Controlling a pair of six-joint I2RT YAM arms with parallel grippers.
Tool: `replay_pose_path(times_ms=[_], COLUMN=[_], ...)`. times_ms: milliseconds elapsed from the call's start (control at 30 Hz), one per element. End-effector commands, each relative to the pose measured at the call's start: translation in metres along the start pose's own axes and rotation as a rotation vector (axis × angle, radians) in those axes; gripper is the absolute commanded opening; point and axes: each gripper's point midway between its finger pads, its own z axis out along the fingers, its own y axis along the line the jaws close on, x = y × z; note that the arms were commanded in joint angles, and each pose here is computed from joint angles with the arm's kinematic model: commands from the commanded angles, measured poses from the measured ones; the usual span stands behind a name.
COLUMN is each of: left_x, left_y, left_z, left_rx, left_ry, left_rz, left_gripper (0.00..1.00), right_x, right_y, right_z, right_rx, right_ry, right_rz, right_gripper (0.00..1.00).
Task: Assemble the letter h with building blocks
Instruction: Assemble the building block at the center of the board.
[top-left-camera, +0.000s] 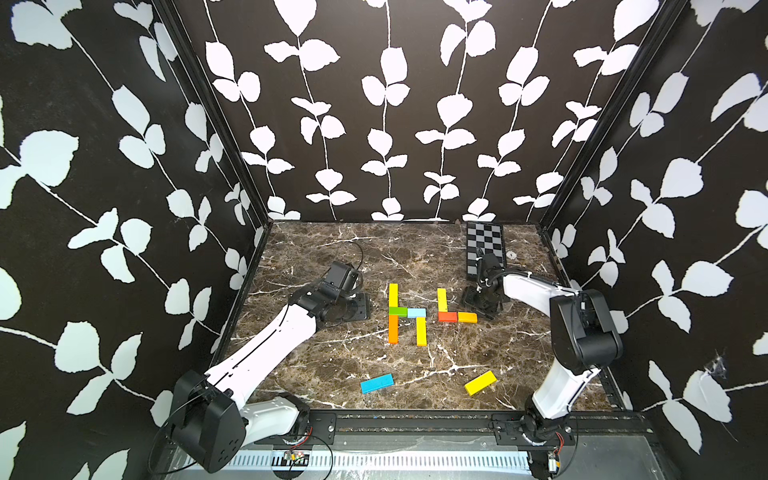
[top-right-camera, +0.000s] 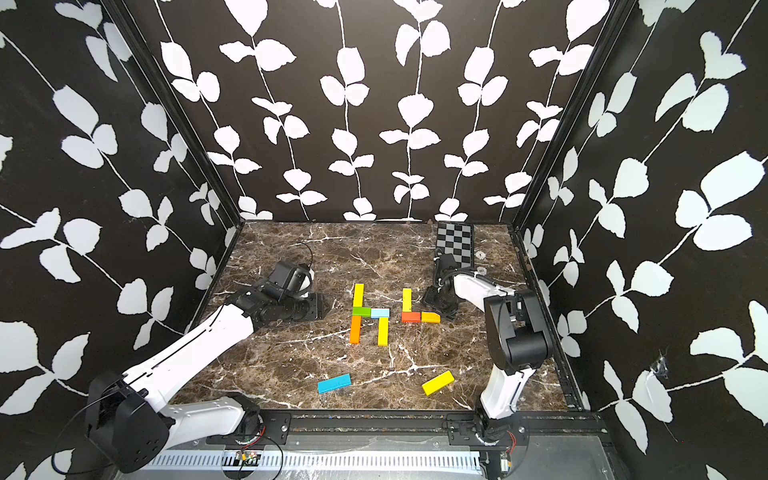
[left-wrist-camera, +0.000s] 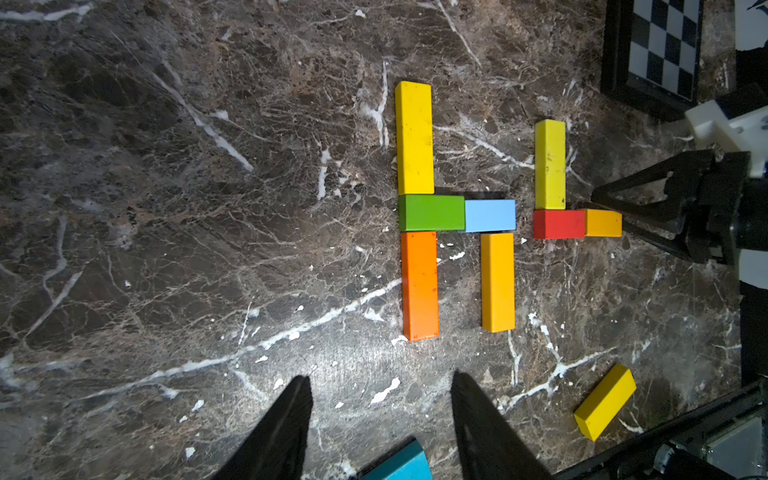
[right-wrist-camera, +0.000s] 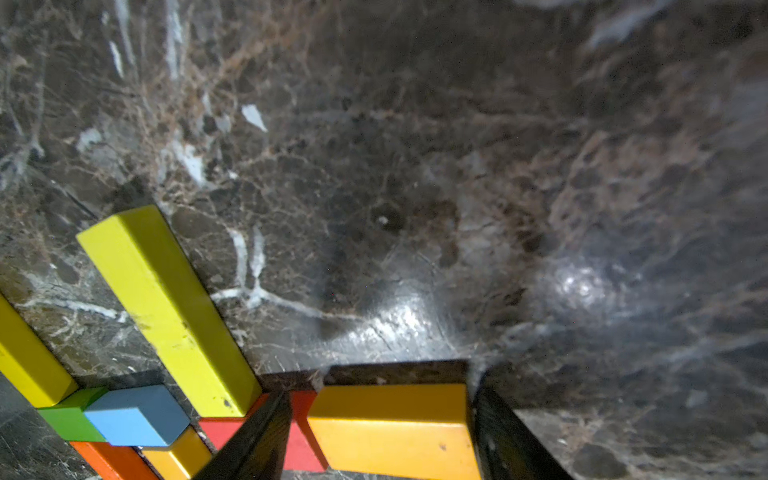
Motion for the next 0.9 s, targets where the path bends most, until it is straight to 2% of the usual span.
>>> replay_pose_path(times_ms=[0, 867], left_x=[0.000, -0.001], left_y=[-0.001, -0.001], left_z=[-0.003, -0.002], left_rx=[0.016, 0.013], left_ry=[-0.012, -0.009], left_rz=[0.006, 0.013], left_gripper=[0.57, 0.57], right_x=[0.003, -0.005], right_y=[0.000, 0.012], right_z=[-0.002, -0.001], right_rx=[0.007, -0.021], right_ry=[0.006, 0.011], right_rz=[0.019, -0.008], right_gripper=[0.69, 0.69])
